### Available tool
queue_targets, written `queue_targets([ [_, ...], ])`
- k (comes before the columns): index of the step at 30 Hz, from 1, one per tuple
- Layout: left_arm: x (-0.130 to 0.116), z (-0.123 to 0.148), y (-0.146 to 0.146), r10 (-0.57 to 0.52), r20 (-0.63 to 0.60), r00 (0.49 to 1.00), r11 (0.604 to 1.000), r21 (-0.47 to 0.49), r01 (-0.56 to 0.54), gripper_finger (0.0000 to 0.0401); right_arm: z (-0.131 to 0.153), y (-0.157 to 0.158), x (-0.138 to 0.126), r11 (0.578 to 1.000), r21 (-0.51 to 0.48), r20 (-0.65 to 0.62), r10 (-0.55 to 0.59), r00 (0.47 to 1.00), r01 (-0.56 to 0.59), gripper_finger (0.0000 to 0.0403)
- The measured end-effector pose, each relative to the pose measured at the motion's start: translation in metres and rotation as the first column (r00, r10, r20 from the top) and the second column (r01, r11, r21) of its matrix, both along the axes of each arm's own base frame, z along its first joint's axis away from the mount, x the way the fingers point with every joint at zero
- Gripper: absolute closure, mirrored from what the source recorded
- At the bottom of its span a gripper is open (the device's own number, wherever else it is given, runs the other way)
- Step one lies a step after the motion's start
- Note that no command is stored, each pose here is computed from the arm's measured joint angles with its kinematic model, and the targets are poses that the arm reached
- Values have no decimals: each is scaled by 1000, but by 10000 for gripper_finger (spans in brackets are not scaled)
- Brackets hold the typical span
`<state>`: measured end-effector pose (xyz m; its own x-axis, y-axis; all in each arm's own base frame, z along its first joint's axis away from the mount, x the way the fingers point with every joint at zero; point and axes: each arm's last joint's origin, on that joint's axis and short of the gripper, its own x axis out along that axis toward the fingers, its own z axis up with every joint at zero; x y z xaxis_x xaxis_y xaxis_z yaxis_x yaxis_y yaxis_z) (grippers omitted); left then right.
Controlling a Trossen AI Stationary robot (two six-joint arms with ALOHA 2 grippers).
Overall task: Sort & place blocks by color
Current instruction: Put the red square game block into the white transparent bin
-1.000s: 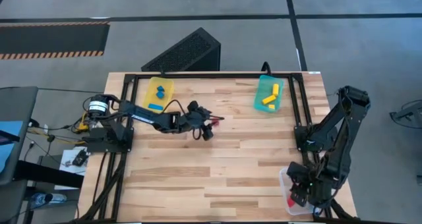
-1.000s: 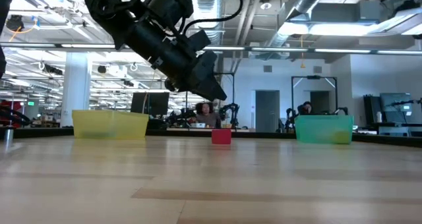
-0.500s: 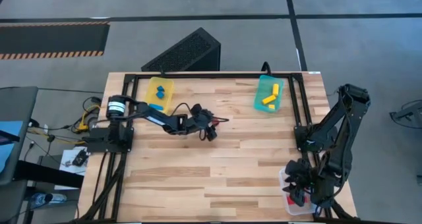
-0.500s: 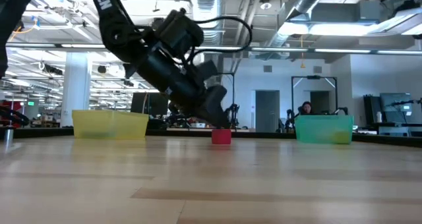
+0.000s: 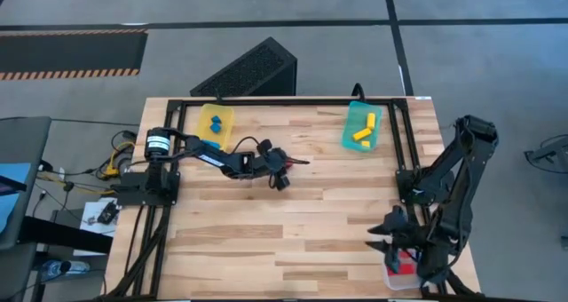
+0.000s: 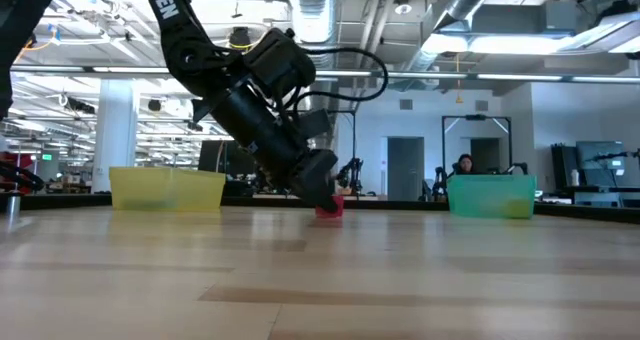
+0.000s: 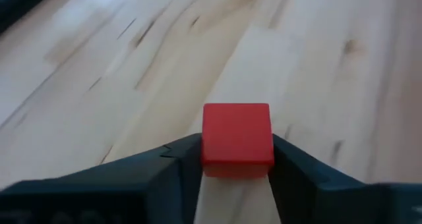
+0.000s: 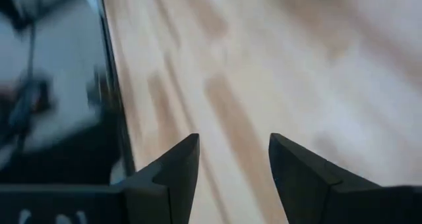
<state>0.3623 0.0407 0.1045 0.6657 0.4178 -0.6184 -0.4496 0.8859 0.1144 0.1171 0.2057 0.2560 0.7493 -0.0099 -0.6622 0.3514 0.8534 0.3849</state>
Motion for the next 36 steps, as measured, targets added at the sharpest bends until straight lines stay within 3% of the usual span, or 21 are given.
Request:
queue_targets([
  [2, 3, 2, -3, -49, 23, 999, 999, 9, 49, 301, -7, 5, 6, 997, -46, 131, -62, 989, 69, 202],
  [4, 6, 5, -9, -119, 53, 991, 993, 12, 119, 300, -18, 10, 13, 985, -110, 235, -104, 966, 133, 204],
  [7, 11, 11, -19, -231, 111, 967, 973, 16, 230, 300, -42, 11, 26, 961, -174, 285, -160, 945, 215, 206],
  [11, 21, 25, -37, -365, 164, 917, 931, 91, 354, 300, -72, 2, 46, 916, -118, 309, -334, 891, 384, 205],
  [13, 28, 34, -52, -466, 162, 870, 881, 173, 440, 300, -85, -4, 55, 875, -12, 335, -452, 827, 483, 201],
  [16, 37, 48, -81, -635, 134, 761, 760, 288, 583, 300, -95, -10, 66, 821, 98, 335, -560, 758, 563, 190],
  [20, 44, 66, -116, -758, 103, 645, 624, 406, 668, 300, -98, -15, 74, 805, 84, 319, -581, 749, 588, 172],
  [25, 50, 84, -139, -808, 84, 583, 551, 455, 699, 300, -93, -9, 90, 818, 145, 338, -569, 750, 556, 163],
  [30, 51, 86, -142, -829, 63, 556, 519, 455, 723, 299, -87, -3, 103, 866, 100, 371, -489, 789, 490, 163],
  [36, 51, 85, -141, -832, 54, 553, 513, 455, 728, 299, -84, -3, 105, 871, 112, 371, -483, 793, 478, 163],
])
